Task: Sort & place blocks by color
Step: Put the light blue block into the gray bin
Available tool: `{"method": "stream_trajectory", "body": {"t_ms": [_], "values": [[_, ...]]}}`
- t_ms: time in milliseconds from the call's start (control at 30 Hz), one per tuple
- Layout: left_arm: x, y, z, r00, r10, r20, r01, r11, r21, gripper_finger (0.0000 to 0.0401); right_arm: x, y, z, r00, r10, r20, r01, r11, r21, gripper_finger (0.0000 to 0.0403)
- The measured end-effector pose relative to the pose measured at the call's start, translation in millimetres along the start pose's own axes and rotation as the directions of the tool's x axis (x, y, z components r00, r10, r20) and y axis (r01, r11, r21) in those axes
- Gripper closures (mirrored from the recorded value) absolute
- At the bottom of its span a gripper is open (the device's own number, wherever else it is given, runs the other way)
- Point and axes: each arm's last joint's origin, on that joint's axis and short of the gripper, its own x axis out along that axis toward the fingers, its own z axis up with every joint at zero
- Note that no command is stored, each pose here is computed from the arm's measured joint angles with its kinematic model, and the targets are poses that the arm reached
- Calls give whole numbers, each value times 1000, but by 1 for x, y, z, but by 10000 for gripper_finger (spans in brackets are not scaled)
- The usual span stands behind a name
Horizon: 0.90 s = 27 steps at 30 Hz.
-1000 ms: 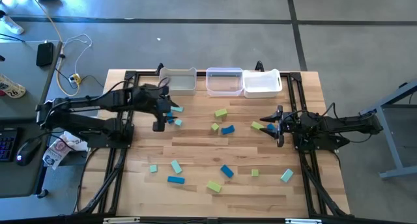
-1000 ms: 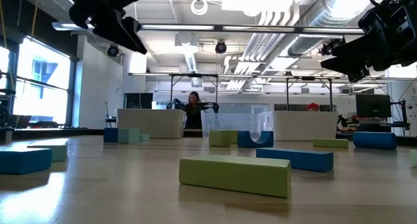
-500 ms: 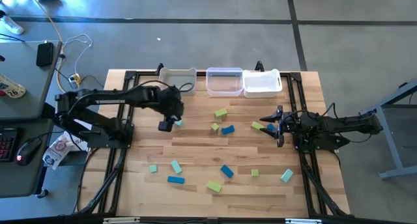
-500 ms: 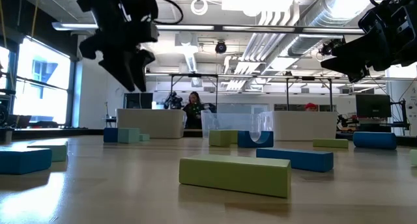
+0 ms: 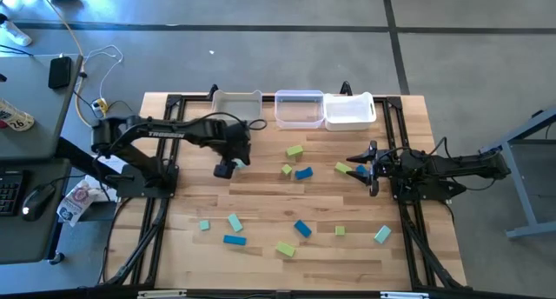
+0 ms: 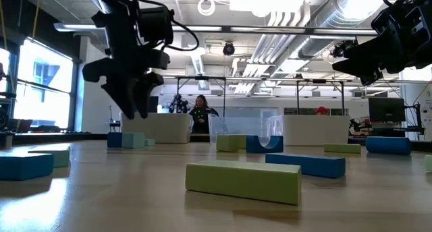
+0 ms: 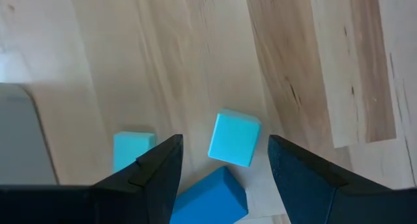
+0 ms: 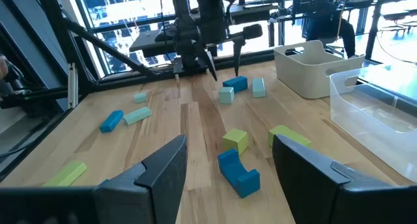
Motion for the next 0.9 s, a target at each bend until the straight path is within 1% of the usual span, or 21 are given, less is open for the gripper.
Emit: {"method": "stream_trajectory", "body": {"t_ms": [167,367,567,700,800,900], "values": [[8,0,0,999,-17,-27,17,1000,-1,190,0,0,0,1000,0,1,0,1000,0,190],[23,1,1,996,-41,-73,43,999,27,190,0,0,0,1000,0,0,0,1000,0,190],[39,1,1,991,-66,-118,69,997,23,190,0,0,0,1000,0,0,0,1000,0,190],[47,2,2,990,-72,-125,75,997,20,190,0,0,0,1000,0,1,0,1000,0,190],[51,2,2,989,-74,-127,77,997,18,200,0,0,0,1000,0,0,0,1000,0,190],[53,2,2,988,-77,-132,79,997,11,223,0,0,0,1000,0,0,0,1000,0,190]]}}
